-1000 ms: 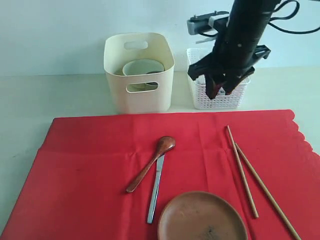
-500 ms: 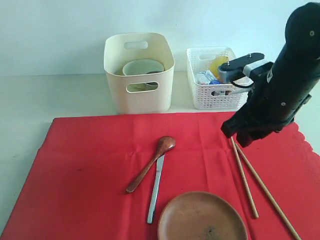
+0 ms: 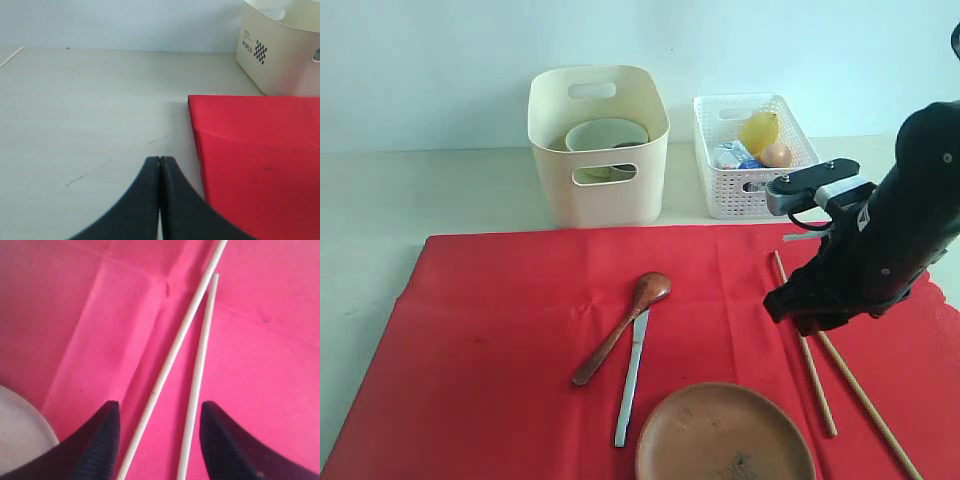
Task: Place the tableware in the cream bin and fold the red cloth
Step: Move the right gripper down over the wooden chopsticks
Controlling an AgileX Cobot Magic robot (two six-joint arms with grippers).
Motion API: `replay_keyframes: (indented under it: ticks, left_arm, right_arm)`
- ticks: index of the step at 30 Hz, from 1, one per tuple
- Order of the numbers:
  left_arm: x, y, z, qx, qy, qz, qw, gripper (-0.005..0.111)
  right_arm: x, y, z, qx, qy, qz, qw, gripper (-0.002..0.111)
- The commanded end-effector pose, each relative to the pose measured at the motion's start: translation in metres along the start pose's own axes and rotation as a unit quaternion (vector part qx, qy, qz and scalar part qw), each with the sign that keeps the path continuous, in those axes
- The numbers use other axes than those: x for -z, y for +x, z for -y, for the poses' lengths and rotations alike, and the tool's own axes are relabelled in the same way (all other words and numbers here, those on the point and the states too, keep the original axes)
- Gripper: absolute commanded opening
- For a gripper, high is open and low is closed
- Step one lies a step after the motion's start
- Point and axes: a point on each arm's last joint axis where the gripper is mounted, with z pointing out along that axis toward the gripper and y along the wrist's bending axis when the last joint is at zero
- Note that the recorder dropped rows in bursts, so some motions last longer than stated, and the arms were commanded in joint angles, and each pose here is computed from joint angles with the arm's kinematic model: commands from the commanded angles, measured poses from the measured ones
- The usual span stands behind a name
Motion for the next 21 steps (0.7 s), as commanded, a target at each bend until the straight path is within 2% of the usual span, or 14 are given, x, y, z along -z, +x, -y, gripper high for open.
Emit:
replay_keyframes:
  ticks: [1,15,21]
  left_arm:
    - [0.000,0.000,0.000,-0.002,0.000,0.008,1.000,0.000]
    - [0.000,0.000,0.000,-0.002,0.000,0.008,1.000,0.000]
    - [0.000,0.000,0.000,-0.002,0.000,0.008,1.000,0.000]
  right_arm:
    - [0.000,-0.001,0.002,-0.002,0.003,0.013,1.000,0.058]
    - [-0.044,0.002,0.017,-0.053,-0.002,-0.038,0.998,0.060]
    - [-0.059,0.004,0.017,-0.053,-0.006,-0.057,0.997,0.060]
